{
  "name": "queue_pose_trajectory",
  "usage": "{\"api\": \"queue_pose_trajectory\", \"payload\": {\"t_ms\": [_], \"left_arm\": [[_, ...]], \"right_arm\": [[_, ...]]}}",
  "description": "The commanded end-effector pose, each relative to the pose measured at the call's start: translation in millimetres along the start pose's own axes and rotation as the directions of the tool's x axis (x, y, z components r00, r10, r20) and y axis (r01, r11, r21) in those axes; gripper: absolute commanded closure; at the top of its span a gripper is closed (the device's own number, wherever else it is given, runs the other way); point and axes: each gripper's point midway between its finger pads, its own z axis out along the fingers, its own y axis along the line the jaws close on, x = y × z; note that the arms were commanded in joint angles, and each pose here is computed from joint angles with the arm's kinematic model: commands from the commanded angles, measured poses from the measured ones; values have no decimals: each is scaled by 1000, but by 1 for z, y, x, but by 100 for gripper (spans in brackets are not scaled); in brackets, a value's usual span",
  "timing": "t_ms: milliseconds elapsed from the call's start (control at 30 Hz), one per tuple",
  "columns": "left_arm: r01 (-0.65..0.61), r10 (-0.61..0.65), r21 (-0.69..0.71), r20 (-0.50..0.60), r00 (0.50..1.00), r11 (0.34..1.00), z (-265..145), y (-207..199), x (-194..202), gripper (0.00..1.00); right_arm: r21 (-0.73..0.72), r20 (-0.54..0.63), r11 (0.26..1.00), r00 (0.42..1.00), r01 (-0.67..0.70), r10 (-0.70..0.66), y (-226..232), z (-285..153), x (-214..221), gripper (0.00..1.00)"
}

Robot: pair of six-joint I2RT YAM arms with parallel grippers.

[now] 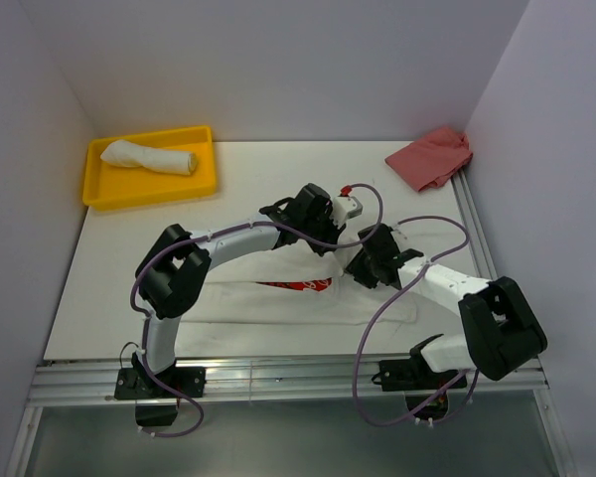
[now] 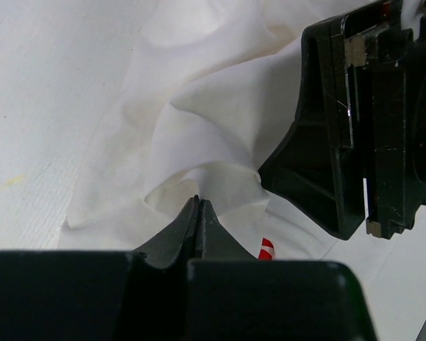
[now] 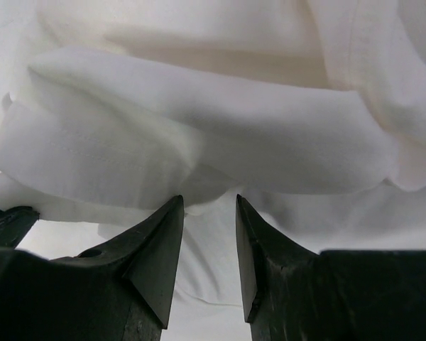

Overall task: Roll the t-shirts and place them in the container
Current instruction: Fold the tshirt

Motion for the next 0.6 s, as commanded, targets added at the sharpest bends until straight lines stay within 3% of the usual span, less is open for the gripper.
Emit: {"api": "queue_pose_trajectory", "payload": {"t_ms": [0,267,567], "left_arm": [[-35,36,-10,31,999,999,-1,0,-15,100],[-39,39,-8,28,999,999,0,0,-15,100],[-45,45,-14,26,999,999,-1,1,-14,100]], "right_arm": [[-43,32,999,999,-28,29,21,1,-10,58],[-39,23,998,999,-45,46,23,9,-9,62],[-29,64,998,997,-49,51,24,1,-18,86]]}}
